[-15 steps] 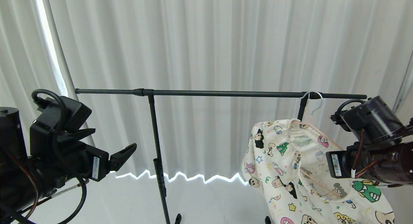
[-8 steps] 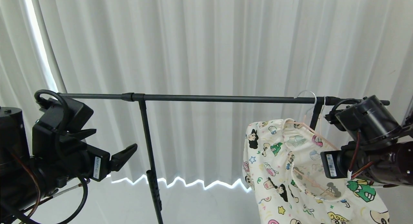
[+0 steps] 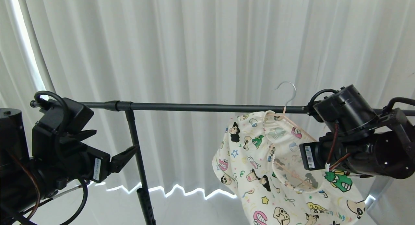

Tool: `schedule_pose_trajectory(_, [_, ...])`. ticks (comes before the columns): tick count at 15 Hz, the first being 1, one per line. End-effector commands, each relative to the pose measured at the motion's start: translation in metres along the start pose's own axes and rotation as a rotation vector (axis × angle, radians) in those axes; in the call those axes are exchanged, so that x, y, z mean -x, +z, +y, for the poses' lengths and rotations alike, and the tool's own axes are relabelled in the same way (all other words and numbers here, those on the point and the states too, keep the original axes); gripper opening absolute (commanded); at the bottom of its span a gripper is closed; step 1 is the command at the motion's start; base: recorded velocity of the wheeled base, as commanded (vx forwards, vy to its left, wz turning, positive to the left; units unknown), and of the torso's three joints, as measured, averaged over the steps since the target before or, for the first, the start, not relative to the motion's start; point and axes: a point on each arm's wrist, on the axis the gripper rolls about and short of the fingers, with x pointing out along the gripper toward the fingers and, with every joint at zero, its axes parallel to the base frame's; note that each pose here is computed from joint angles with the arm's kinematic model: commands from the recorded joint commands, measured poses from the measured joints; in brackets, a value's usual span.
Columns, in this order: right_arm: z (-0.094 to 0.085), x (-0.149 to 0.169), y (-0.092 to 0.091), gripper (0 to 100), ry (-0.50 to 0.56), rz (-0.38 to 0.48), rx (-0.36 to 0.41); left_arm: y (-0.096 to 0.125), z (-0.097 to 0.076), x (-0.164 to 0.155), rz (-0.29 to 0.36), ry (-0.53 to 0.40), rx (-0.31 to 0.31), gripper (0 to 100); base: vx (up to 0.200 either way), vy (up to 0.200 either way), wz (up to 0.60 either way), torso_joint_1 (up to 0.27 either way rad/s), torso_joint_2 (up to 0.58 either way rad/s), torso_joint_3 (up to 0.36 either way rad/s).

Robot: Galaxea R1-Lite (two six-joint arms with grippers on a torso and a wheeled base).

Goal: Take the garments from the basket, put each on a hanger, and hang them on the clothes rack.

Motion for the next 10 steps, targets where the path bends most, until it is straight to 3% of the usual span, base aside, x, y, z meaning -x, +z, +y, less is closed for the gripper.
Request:
schedule_pose_trajectory(1, [0.008, -0.01, -0.001, 0, -0.006, 0.022, 0.019, 0.0, -0.001, 0.002, -0.008, -0.004, -0.003, 100, 0.0, 0.0, 0.0, 0.0, 0.0, 0.0])
schedule_pose_trajectory(7, [0.024, -0.022, -0.002, 0, -0.002, 0.045, 0.049, 0.002, 0.001, 0.004, -0.017, 0.007, -0.002, 100, 0.0, 0.0, 0.0, 0.0, 0.0, 0.0])
schedule_pose_trajectory(10, [0.025, -0.025, -0.003, 0, -0.004, 0.053, 0.055, 0.002, 0.002, 0.004, -0.01, 0.045, 0.001, 100, 0.0, 0.2, 0.0, -0.005, 0.0, 0.002])
